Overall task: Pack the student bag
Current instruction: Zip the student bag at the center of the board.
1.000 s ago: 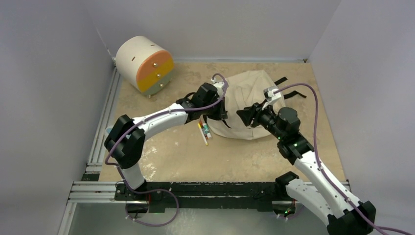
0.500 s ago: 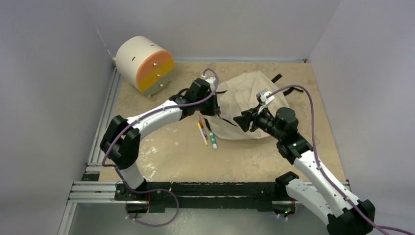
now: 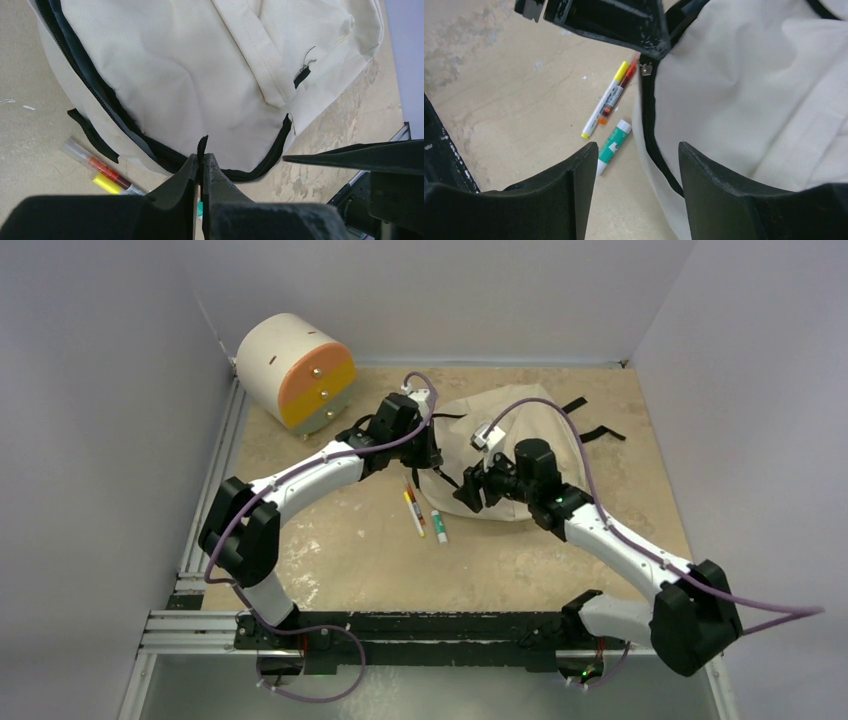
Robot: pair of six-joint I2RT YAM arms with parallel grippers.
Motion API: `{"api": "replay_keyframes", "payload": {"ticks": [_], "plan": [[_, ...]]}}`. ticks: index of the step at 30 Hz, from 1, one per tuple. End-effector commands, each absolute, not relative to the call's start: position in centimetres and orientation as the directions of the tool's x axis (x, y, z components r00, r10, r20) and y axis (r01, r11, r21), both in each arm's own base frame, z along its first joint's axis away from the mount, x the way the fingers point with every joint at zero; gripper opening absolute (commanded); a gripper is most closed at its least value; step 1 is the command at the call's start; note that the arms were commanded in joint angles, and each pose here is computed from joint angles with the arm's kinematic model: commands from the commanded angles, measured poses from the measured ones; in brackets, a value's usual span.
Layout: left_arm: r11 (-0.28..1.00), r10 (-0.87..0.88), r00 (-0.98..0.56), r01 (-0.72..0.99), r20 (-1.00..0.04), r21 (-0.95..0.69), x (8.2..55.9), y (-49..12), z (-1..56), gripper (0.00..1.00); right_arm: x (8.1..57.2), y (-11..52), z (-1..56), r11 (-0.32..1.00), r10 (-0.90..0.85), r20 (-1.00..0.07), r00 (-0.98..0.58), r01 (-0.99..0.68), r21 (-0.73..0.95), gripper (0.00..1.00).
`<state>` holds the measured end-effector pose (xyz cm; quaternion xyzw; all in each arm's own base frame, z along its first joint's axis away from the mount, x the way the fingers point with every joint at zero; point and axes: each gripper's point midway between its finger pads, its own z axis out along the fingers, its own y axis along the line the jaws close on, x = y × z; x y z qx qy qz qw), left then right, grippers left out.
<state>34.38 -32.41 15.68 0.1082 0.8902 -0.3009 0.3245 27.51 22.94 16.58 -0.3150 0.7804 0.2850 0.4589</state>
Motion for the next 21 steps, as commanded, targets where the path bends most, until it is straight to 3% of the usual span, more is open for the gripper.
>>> {"api": "replay_keyframes", "payload": {"ticks": [1,7,17,21], "plan": [[0.76,-0.022,-0.712,0.444,-0.702,-0.475,35.0,-33.1,18.6,0.0,28.6,25.4,18.3,0.604,-0.227,-0.931,-0.286,-0.791,0.096,0.63],[0.754,-0.027,-0.712,0.446,-0.702,-0.482,35.1,-33.2,19.0,0.0,29.4,27.8,16.5,0.606,-0.249,-0.925,-0.286,-0.791,0.081,0.64],[0.752,-0.04,-0.715,0.439,-0.698,-0.492,35.2,-33.2,19.3,0.0,32.8,27.2,16.3,0.702,-0.331,-0.926,-0.183,-0.703,-0.112,0.61],[0.751,-0.046,-0.715,0.436,-0.698,-0.496,35.2,-33.2,19.4,0.0,32.4,27.3,15.3,0.678,-0.37,-0.91,-0.186,-0.724,-0.128,0.53]]}}
